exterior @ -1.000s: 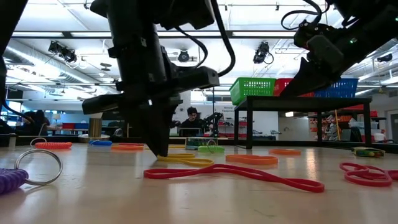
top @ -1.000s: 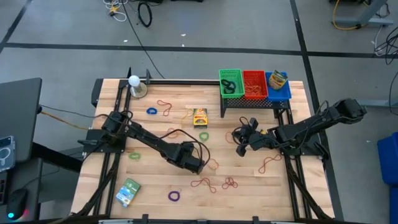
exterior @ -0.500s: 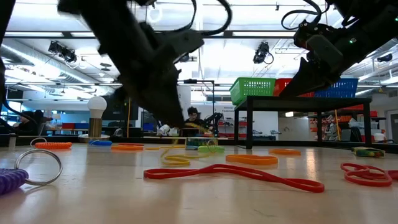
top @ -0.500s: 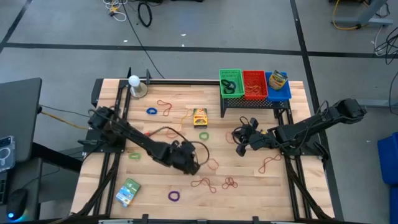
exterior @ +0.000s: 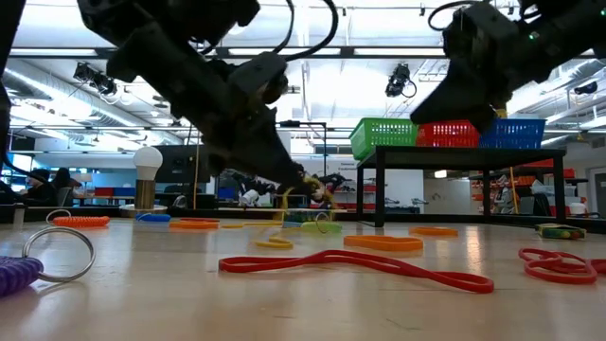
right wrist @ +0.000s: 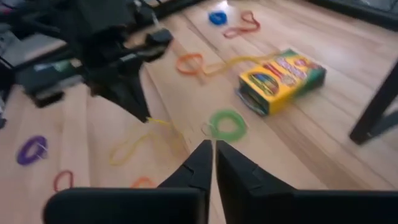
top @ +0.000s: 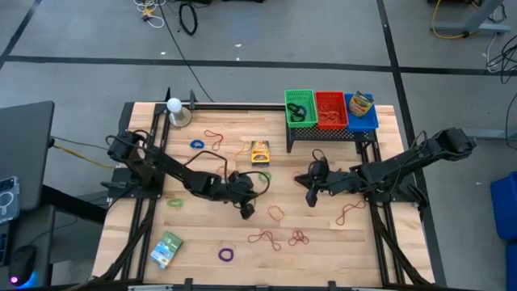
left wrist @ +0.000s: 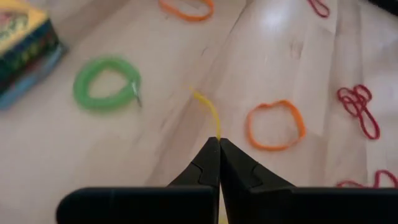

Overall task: Pick & Place Office Desk Supplies
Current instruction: Put the yellow rubber band into the red bin

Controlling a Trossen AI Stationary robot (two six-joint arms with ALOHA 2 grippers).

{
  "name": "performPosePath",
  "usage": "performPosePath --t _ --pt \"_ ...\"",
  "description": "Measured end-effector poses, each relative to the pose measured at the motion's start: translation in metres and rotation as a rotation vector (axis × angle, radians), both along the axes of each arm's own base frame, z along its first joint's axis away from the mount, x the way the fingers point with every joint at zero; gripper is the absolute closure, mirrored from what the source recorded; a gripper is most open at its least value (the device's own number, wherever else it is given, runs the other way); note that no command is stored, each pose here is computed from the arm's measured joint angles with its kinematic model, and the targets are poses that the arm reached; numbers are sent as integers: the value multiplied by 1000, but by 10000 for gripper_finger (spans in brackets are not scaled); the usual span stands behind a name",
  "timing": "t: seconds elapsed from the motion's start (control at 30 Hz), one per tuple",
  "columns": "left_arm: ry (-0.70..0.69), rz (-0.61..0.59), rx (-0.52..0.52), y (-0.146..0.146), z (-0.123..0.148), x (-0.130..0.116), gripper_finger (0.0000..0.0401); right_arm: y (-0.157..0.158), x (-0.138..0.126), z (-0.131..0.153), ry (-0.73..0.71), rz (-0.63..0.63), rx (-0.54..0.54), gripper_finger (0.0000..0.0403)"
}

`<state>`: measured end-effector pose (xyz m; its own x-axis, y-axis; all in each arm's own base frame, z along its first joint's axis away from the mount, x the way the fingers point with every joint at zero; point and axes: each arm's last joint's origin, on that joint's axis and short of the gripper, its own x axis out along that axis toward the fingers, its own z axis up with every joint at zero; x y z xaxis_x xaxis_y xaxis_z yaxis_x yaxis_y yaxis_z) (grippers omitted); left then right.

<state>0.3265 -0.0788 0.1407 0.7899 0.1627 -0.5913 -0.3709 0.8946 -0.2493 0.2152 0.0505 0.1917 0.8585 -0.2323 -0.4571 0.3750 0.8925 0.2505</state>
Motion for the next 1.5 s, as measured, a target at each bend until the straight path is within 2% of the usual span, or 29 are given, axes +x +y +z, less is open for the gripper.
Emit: performPosePath --t 0.17,0.27,0.43,0.6,0.8,1.0,1.23,1.37,1.5 --pt "1 -86 68 10 2 3 399 1 3 3 -36 27 -6 325" --pt "-14 -127 94 14 4 5 399 4 9 -2 11 70 -14 293" --pt "-49 -154 119 14 7 8 399 14 37 -11 100 169 -97 257" --pt "-53 -149 117 14 7 8 399 23 67 -17 158 242 -185 241" --pt "-58 -152 118 13 8 8 399 23 91 -30 217 271 -250 247" --pt "-83 -161 130 13 10 10 399 14 102 -48 235 245 -258 257" --pt "-85 -167 133 11 10 9 399 4 108 -49 201 210 -260 276" --pt "-86 -167 133 11 10 9 399 1 109 -49 200 262 -226 301" --pt "-88 -157 120 11 10 9 398 1 109 -49 197 270 -226 349"
